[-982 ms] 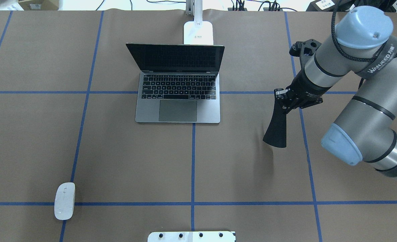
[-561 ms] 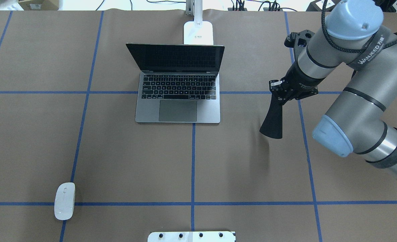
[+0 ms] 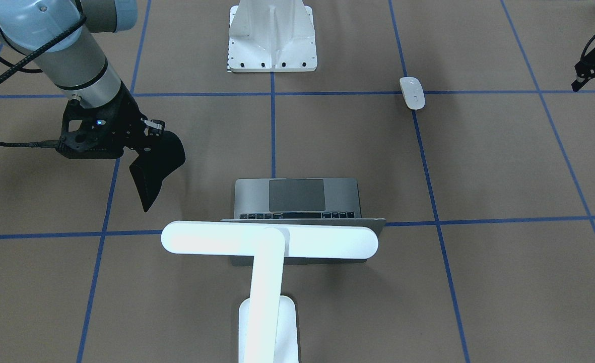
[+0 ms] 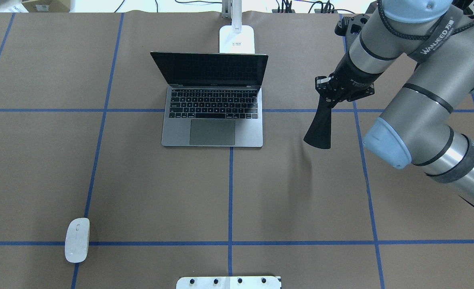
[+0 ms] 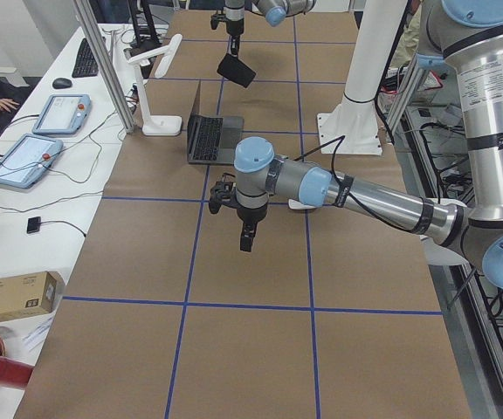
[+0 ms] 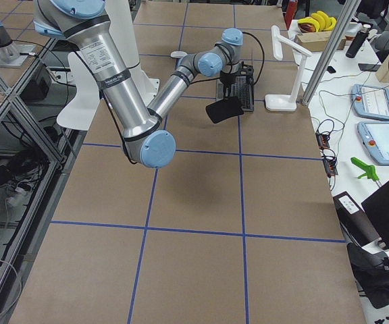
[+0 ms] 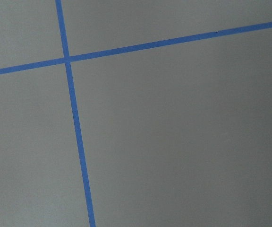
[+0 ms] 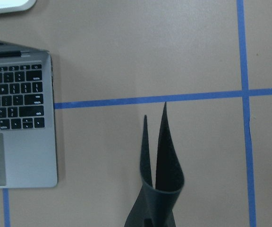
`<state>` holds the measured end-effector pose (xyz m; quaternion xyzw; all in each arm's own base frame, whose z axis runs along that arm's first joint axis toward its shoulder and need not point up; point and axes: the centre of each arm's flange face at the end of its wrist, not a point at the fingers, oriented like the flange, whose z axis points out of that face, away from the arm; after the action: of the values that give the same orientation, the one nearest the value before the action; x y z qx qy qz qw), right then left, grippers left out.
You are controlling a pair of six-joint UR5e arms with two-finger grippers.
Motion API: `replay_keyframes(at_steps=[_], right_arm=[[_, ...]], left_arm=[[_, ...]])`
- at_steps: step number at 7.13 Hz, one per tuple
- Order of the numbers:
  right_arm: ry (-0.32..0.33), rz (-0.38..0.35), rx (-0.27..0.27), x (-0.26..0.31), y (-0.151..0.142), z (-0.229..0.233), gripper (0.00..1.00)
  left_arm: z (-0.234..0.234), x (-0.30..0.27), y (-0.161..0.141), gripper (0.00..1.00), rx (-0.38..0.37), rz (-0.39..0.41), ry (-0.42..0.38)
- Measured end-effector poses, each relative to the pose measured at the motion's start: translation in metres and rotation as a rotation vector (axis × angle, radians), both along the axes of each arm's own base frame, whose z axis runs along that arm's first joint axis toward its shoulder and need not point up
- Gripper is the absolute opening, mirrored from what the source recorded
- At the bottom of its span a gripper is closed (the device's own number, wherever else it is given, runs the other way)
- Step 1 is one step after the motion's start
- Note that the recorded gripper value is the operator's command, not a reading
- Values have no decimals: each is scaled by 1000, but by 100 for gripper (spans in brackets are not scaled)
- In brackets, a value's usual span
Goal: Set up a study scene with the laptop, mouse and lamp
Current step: 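Lower the mouse pad beside the laptop and open the right gripper, then withdraw the right gripper while the left gripper moves toward the white mouse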
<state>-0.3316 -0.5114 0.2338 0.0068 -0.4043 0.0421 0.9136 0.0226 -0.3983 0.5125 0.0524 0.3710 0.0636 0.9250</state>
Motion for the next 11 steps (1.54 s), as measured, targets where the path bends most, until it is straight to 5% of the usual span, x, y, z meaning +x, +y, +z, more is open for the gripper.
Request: replay_keyframes(at_steps=[1,2,11], right_arm=[[5,6,5,0,-4,-3,0],[8,12,11,1,-9,-6,99],[4,37,21,11,-22,-16,100]], left_arm=[[0,-1,0,100,0,-1,0],[0,-1,0,100,0,-3,0],[0,-1,-2,100,-17,-18,-1]])
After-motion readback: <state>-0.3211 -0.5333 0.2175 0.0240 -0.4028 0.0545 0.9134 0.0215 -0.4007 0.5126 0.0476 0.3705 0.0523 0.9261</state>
